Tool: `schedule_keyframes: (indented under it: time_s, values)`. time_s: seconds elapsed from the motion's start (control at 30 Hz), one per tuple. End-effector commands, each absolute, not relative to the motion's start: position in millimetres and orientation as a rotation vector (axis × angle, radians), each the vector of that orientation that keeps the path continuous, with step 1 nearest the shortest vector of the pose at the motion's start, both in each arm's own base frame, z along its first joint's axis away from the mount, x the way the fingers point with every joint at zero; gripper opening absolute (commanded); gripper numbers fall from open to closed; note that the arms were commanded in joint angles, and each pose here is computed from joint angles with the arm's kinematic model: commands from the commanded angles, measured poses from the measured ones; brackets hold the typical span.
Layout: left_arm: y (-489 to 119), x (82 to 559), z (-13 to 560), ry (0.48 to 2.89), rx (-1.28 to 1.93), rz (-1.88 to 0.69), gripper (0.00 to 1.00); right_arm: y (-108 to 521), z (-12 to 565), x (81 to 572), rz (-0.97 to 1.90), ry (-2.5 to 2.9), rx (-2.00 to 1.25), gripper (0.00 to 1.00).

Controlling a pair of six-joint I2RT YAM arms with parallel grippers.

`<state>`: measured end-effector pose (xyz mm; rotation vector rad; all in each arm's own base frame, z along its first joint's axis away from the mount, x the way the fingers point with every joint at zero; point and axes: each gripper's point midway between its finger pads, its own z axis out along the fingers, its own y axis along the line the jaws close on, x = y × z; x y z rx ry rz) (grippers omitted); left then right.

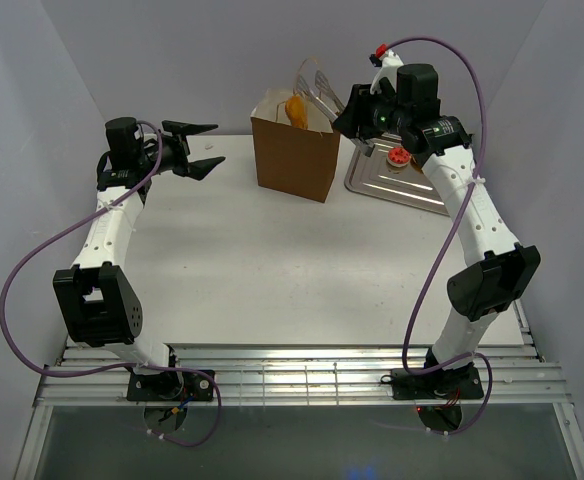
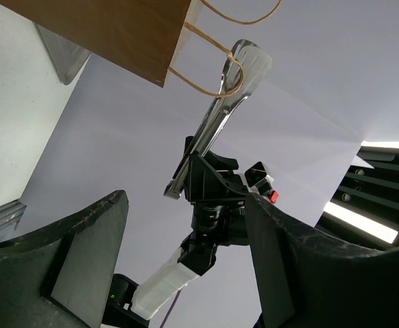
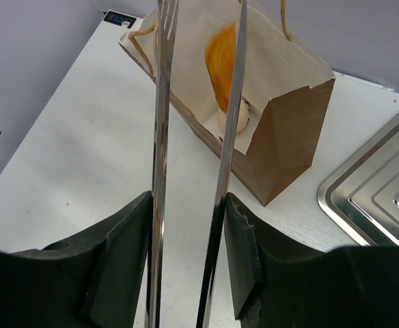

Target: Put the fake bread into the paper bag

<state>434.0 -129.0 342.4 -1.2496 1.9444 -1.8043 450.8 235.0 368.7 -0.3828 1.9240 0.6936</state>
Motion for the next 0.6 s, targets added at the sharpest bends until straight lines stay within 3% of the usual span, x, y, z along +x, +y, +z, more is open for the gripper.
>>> schedule_keyframes:
  time_s: [0.0,0.57]
  values:
    - [-132,423,365,1.916,-1.164,-1.816,0.79,234,390,447,0.676,1.858,-0.398,0.51]
    - [-132,430,365,1.916,-1.158,-1.828,0.79,223,417,446,0.622,1.812,-0.346,0.52]
